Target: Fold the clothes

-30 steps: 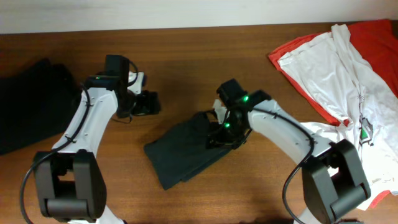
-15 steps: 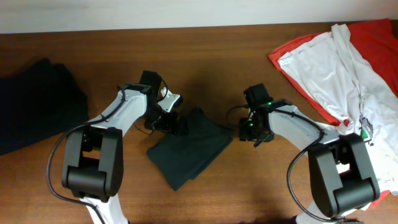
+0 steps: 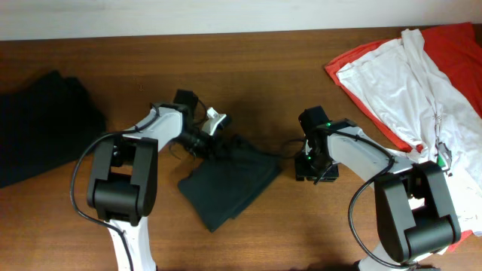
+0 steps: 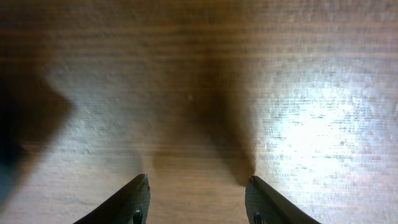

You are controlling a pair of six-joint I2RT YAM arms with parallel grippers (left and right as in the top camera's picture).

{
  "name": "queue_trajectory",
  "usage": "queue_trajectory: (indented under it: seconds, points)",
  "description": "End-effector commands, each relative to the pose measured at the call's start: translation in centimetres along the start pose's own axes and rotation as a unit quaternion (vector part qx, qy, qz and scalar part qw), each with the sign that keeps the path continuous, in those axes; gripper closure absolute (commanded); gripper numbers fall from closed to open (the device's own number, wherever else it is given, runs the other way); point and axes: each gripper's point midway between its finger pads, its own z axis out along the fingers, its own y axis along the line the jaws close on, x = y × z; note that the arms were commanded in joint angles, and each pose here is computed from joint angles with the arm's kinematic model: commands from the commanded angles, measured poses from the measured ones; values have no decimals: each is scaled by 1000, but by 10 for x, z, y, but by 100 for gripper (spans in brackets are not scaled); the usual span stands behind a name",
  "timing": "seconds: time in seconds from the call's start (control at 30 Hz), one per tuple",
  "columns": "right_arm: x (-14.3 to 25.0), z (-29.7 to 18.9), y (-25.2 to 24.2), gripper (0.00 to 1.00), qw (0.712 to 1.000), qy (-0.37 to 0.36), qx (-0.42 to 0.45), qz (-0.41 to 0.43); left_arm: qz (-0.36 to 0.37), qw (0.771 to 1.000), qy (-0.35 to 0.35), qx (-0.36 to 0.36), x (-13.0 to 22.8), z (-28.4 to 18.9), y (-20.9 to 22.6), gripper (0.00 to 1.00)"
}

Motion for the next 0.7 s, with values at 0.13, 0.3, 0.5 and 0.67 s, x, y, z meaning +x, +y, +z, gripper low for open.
queue_trajectory:
  seconds: [0.13, 0.3, 0.5, 0.67]
  points:
    - [-1, -3, -16, 46, 999, -5, 40, 3, -31, 956, -199, -212, -60, -209, 58, 99]
    - [0, -3, -16, 47, 999, -3, 41, 3, -120, 863, -320, -373, 4, -371, 110, 99]
    - [2, -3, -17, 47, 999, 1, 42, 3, -149, 778, -415, -447, 45, -467, 168, 99]
    - [5, -3, -18, 46, 999, 8, 44, 3, -175, 775, -410, -448, 54, -457, 231, 99]
